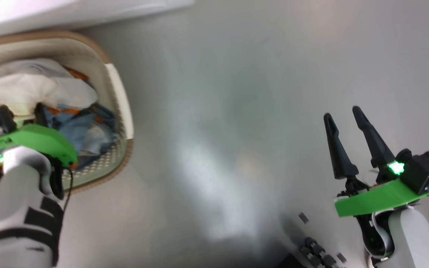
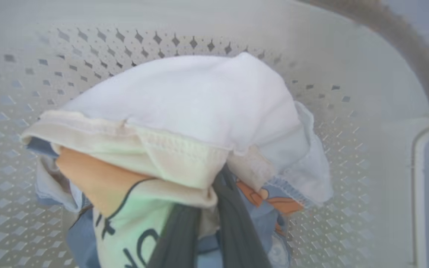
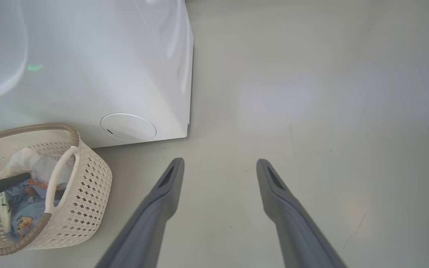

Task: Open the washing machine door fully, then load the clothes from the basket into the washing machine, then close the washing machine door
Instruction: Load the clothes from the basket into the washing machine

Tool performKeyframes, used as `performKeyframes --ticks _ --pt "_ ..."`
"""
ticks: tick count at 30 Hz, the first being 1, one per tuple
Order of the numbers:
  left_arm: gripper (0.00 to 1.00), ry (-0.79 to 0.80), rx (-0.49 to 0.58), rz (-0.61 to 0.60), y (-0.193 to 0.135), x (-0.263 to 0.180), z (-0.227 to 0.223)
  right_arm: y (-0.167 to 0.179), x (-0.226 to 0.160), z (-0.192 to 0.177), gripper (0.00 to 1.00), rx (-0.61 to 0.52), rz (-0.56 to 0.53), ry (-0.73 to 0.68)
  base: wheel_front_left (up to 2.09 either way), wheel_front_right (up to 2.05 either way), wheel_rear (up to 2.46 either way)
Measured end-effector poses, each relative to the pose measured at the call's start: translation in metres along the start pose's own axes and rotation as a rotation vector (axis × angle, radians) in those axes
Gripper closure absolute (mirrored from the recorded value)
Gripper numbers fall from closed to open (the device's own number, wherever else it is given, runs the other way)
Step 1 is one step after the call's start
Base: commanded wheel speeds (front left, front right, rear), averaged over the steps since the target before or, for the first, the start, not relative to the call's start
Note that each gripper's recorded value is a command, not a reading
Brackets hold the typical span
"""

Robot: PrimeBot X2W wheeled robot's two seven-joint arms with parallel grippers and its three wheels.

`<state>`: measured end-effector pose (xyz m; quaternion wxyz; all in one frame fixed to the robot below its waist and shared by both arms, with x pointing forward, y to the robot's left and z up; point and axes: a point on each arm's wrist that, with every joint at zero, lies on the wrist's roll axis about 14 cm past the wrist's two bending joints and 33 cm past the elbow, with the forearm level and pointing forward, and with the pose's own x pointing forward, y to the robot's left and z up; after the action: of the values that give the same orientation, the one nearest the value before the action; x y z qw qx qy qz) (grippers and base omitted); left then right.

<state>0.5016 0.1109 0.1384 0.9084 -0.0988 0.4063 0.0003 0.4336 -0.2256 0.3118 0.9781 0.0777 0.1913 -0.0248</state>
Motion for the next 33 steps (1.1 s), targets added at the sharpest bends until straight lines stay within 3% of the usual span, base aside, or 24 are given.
performKeyframes --ticks 5,19,33 --pt "1.00 -0.162 -0.053 0.024 0.007 -0.040 0.041 0.009 -0.010 0.012 0.00 0.011 0.018 -0.027 0.00 0.00 0.00" --pt "1.00 -0.390 -0.093 0.029 0.016 -0.146 0.088 0.031 -0.048 0.049 0.00 0.016 0.065 -0.120 0.00 0.00 0.00" --pt "1.00 -0.557 -0.097 0.016 0.018 -0.248 0.101 0.045 -0.100 0.081 0.00 0.027 0.090 -0.230 0.00 0.00 0.00"
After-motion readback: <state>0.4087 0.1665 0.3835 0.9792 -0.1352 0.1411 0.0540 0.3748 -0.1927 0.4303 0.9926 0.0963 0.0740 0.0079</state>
